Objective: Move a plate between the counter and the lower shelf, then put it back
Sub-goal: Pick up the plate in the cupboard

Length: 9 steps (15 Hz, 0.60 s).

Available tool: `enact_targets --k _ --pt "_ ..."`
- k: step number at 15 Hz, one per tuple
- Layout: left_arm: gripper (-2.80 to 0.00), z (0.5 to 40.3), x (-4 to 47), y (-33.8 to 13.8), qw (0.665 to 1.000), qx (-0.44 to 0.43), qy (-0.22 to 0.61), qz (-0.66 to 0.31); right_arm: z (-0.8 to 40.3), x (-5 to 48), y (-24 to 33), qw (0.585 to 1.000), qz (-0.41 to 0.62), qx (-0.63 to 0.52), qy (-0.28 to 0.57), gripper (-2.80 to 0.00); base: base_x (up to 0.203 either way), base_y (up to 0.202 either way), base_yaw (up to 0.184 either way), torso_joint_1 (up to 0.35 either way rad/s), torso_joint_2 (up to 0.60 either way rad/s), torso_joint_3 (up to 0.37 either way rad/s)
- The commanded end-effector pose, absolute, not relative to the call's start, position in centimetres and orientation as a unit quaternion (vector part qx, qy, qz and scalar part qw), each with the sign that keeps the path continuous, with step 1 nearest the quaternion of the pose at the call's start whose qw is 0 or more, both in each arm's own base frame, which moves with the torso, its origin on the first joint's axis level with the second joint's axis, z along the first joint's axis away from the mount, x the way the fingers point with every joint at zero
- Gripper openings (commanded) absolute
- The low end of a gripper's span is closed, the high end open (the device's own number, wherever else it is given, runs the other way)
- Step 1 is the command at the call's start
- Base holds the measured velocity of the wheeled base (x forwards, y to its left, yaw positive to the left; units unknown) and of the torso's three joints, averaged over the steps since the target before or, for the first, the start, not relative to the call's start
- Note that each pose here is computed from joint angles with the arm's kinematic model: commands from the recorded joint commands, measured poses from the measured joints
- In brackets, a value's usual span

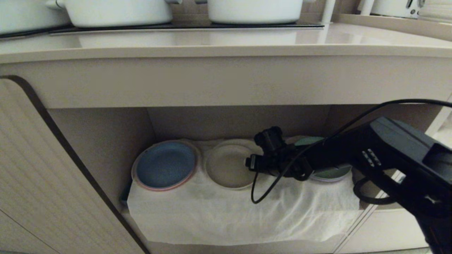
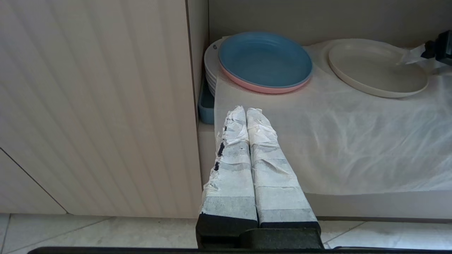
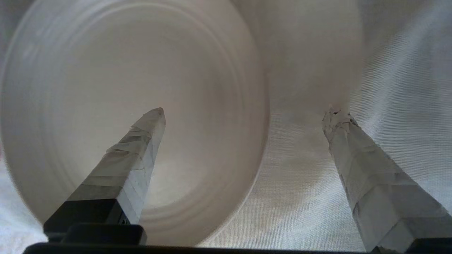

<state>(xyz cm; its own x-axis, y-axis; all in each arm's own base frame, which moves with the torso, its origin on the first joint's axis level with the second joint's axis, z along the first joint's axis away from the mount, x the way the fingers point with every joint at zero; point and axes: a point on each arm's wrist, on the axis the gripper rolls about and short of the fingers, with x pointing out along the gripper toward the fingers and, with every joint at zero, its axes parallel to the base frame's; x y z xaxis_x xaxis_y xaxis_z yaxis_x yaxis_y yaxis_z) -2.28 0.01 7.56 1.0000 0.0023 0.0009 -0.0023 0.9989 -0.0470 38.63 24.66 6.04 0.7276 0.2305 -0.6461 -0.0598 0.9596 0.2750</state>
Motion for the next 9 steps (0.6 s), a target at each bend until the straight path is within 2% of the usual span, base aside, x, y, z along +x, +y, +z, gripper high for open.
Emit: enact_targets --k 1,9 --pt "-2.80 7.56 -2.28 0.01 1.000 -0.024 -0.001 0.002 5.76 38.72 24.72 0.921 0.077 0.119 0.362 0.00 0.000 0.000 0.000 0.000 0.00 0.000" --pt "-2.80 7.56 -2.28 0.01 1.000 -0.024 -0.001 0.002 5.28 38.73 24.81 0.920 0.077 0.115 0.366 0.00 0.000 0.000 0.000 0.000 0.00 0.000"
